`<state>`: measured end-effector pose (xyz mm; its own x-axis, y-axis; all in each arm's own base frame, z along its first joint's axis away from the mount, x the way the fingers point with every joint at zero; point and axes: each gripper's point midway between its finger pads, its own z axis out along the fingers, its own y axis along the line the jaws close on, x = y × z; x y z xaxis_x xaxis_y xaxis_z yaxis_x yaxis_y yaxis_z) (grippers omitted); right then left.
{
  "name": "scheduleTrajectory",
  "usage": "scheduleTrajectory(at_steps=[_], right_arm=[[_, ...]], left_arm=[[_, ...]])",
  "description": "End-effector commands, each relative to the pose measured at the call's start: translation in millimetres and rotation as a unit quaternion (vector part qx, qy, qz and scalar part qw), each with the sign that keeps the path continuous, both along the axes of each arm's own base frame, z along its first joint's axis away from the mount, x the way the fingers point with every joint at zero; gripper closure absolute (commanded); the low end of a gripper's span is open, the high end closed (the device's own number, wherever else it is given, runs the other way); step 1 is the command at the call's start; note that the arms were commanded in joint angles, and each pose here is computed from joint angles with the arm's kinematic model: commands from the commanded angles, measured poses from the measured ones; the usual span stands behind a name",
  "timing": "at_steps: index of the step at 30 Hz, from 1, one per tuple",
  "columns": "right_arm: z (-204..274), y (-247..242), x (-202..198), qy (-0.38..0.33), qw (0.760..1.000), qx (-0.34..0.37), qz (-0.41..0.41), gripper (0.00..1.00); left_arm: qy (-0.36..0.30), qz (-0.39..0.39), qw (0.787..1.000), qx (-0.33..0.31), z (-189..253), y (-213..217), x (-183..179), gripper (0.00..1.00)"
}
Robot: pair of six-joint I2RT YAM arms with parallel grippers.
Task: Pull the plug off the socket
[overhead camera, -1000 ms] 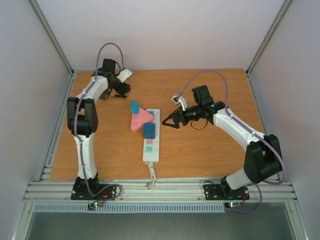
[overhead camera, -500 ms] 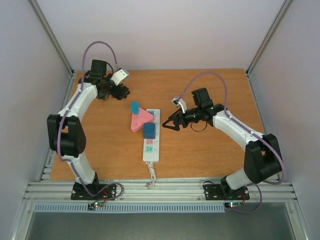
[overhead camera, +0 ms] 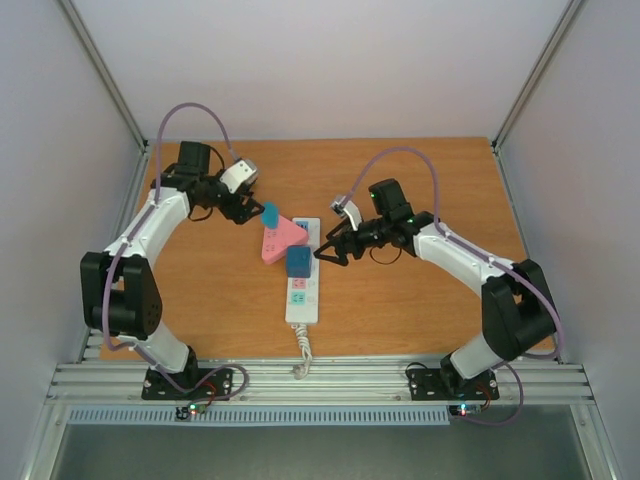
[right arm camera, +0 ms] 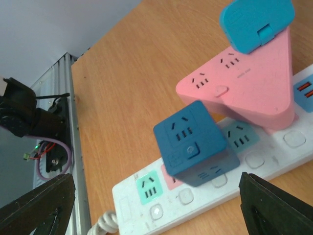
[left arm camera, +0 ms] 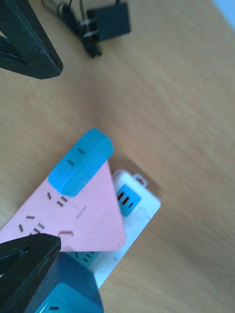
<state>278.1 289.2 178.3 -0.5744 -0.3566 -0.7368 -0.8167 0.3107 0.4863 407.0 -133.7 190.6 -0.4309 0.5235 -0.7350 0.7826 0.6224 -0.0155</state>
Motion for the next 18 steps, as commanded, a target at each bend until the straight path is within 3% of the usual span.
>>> scheduleTrajectory(at_steps=[1,10,18], right_arm=[[8,16,27,-0.023,1.000,0.003,-0.007,0.08],[-9,29,49,0.014,1.000,-0.002,-0.009,0.11],[-27,26,30,0.022,0.999,-0.002,0.025,0.12]], left_arm=[[0.023,0.024,0.999,-0.034,-8,-10,-2,0.13],[0.072,0.072,0.994,-0.029,-42,-21,-4,0.17],[0.038,-0.127,0.991,-0.028,-28,-67,-75,0.12]])
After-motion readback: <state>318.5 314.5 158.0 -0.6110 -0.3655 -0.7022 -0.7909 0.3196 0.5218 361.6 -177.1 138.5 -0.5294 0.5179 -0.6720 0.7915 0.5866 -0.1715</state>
